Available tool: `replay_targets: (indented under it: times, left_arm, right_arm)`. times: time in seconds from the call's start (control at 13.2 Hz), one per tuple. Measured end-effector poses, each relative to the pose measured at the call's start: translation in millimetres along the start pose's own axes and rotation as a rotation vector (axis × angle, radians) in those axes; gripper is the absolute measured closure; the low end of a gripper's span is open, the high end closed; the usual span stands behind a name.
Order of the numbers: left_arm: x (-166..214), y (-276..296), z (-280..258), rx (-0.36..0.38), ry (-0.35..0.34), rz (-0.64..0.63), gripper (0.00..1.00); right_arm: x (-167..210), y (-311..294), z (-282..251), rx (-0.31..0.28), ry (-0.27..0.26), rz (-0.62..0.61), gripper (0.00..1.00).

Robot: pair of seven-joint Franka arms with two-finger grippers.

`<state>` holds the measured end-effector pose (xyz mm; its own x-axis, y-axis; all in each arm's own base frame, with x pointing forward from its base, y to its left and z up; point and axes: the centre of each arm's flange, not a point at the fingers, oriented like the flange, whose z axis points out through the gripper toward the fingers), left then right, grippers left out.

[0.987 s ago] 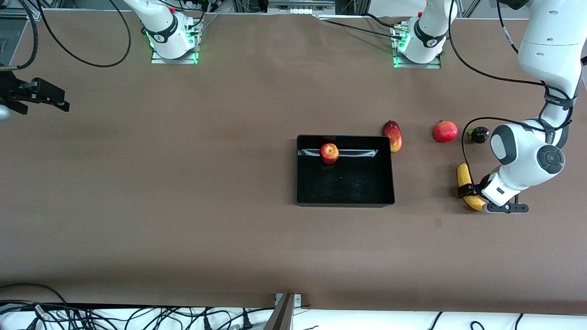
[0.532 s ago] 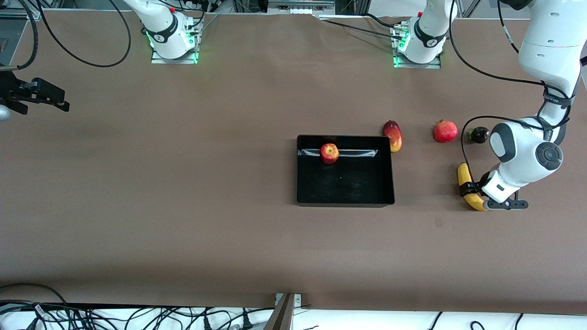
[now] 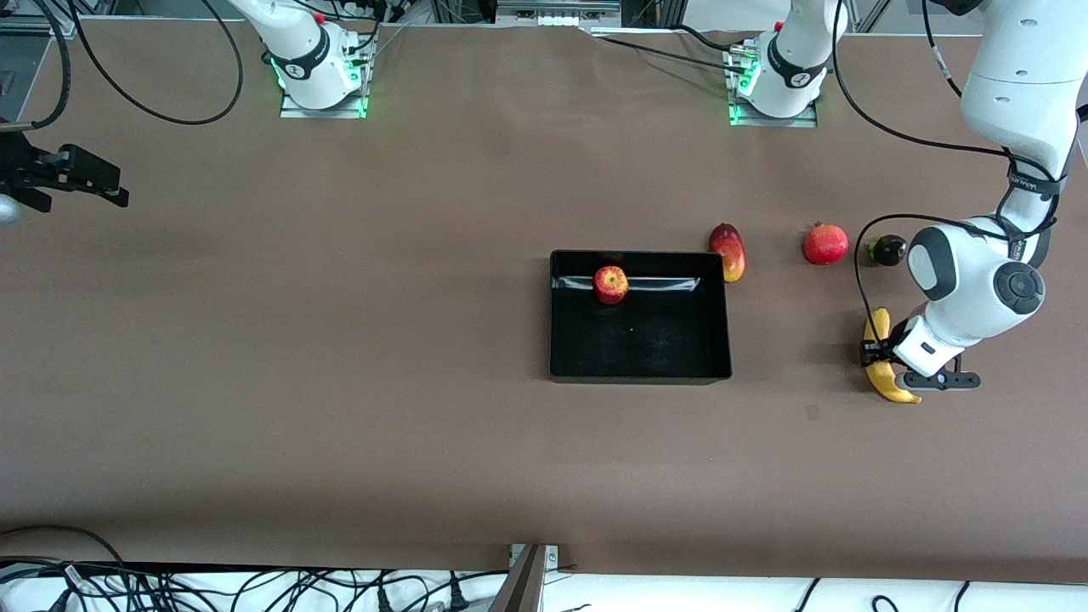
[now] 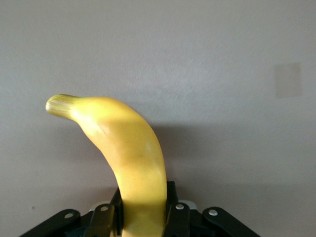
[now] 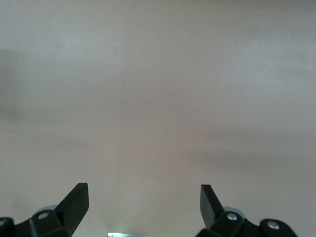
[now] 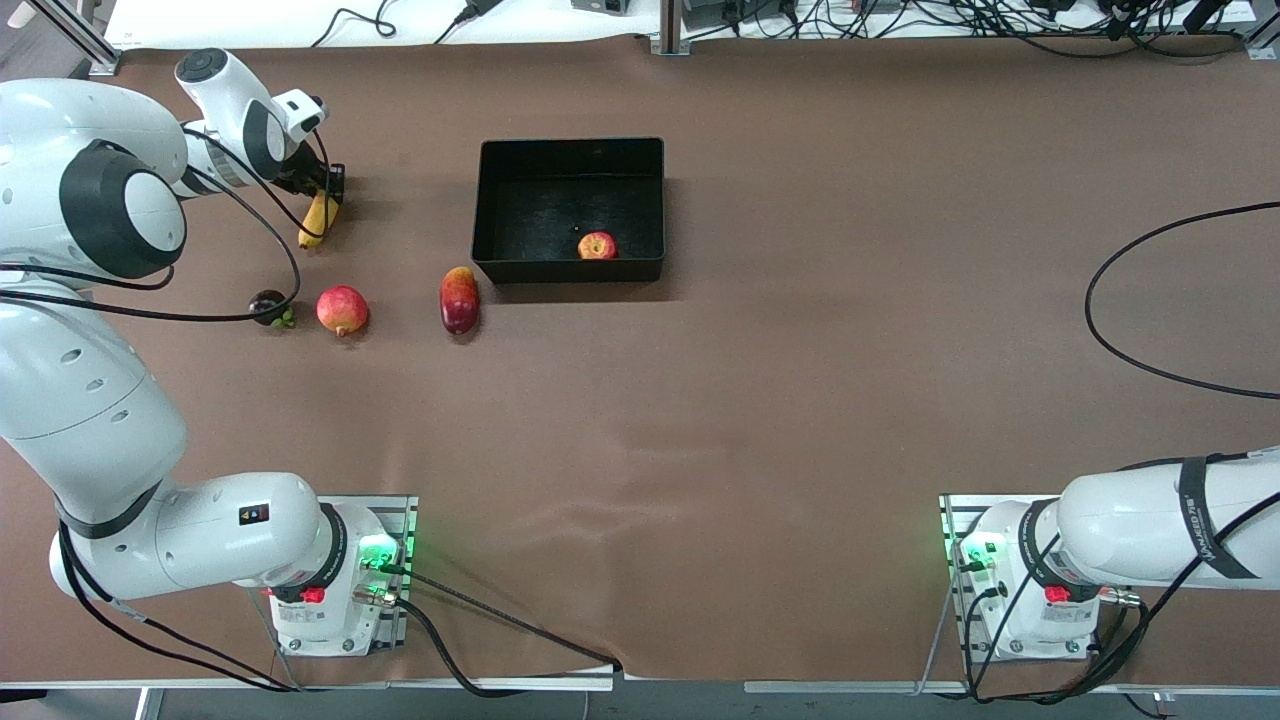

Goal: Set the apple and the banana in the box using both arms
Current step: 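Grasp the banana with the left gripper and lift it, then carry the banana with the left gripper over the black box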

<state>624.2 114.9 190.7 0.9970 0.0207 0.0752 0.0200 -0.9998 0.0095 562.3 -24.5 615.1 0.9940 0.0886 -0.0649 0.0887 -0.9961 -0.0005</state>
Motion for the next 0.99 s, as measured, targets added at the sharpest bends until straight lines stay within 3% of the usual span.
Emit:
replay_targets:
  times: [0.23,0.53,0.99]
  left_arm:
    - [8,33,-47,-0.017,-0.028,0.013,0.66]
    - [12,144,-108,-0.030,-0.022,-0.095,0.66]
    - [-22,315,-121,-0.054,-0.033,-0.275,0.66]
  right_arm:
    - [0,0,0,0.000,0.000,0.000,0.00]
    - [0,0,0,0.000,0.000,0.000,0.00]
    - [0,0,0,0.000,0.000,0.000,0.00]
